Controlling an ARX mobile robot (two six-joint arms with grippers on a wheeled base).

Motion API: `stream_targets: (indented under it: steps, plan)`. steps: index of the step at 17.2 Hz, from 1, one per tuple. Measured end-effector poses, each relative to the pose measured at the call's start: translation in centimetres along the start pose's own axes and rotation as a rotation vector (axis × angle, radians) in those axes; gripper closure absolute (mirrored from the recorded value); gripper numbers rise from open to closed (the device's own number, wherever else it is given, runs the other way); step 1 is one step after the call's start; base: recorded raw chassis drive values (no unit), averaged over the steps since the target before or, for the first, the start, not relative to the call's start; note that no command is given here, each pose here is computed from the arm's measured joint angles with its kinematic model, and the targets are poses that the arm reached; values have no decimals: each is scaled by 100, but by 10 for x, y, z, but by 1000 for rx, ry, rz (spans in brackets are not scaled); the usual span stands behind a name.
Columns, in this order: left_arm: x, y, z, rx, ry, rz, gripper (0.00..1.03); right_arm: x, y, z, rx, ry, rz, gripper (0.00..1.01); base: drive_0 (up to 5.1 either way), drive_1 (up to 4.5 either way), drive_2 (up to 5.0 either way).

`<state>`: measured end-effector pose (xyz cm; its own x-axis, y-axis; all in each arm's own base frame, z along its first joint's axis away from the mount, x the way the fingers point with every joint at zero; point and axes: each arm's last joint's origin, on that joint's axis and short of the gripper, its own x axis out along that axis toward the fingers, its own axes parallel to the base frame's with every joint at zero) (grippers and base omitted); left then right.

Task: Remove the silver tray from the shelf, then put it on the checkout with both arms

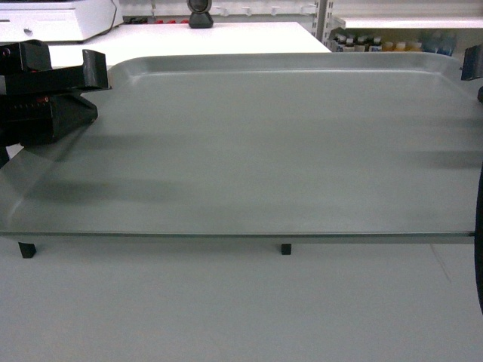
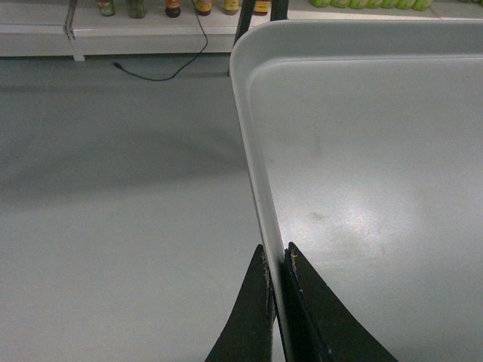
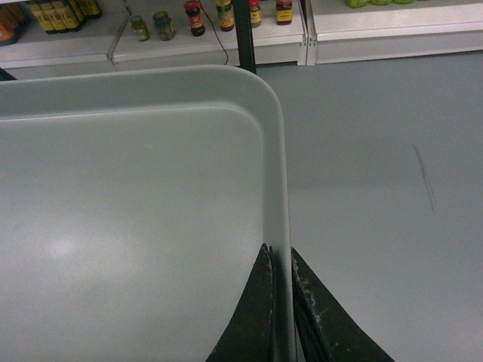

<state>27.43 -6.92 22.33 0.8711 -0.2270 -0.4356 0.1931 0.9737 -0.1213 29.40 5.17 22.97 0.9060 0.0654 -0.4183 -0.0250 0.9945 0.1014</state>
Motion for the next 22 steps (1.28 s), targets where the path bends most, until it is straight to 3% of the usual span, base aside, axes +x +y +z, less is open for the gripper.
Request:
stream_targets:
  steps: [16, 22]
  plan:
    - [0, 0, 0, 0, -1, 0, 100, 0, 0, 0, 0, 1, 0, 98, -495, 250, 250]
    - [0, 1, 0, 3, 1, 4, 100, 0, 2, 0, -2, 1, 3, 98, 0, 0, 0]
